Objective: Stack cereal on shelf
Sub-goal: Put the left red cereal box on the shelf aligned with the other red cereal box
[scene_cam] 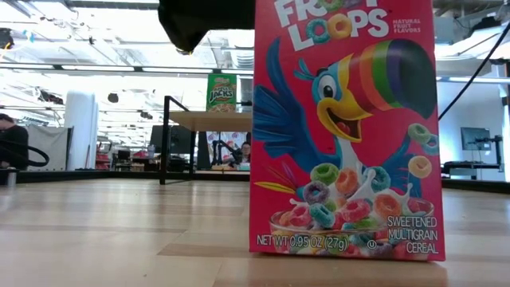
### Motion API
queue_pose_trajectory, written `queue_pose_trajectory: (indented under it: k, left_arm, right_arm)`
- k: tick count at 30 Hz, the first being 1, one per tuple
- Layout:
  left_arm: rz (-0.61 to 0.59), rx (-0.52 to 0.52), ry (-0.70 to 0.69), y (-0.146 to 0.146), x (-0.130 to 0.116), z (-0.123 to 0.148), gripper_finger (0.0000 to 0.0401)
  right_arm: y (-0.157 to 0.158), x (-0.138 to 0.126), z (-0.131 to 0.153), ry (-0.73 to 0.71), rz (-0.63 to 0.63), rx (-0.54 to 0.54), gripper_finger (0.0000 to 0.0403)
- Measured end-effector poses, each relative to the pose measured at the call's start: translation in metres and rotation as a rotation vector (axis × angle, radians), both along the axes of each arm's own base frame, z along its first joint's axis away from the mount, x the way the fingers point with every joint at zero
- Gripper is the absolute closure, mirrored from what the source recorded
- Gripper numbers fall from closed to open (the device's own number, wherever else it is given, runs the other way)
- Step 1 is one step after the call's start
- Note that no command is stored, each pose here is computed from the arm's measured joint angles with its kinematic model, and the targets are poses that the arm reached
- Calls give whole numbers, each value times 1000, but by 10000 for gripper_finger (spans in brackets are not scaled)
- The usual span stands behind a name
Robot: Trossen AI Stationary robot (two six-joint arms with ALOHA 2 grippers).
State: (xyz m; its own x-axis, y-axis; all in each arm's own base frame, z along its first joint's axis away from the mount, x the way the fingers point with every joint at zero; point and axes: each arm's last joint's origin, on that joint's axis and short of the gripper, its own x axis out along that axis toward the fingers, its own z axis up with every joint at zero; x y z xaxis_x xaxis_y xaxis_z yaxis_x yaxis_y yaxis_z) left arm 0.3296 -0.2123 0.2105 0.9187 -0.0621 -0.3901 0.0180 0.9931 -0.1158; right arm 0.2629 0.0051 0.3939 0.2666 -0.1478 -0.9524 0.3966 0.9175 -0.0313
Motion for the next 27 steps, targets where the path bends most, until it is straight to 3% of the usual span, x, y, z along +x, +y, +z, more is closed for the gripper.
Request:
queue_pose_trajectory:
  k: [17, 27]
  left_arm:
    - [-11, -23, 7, -6, -4, -1, 150]
    - [0, -31, 24, -12, 2, -21, 150]
  right_arm:
    - [0, 0, 0, 1, 0, 0, 131]
    - [0, 0, 0, 4, 0, 0, 131]
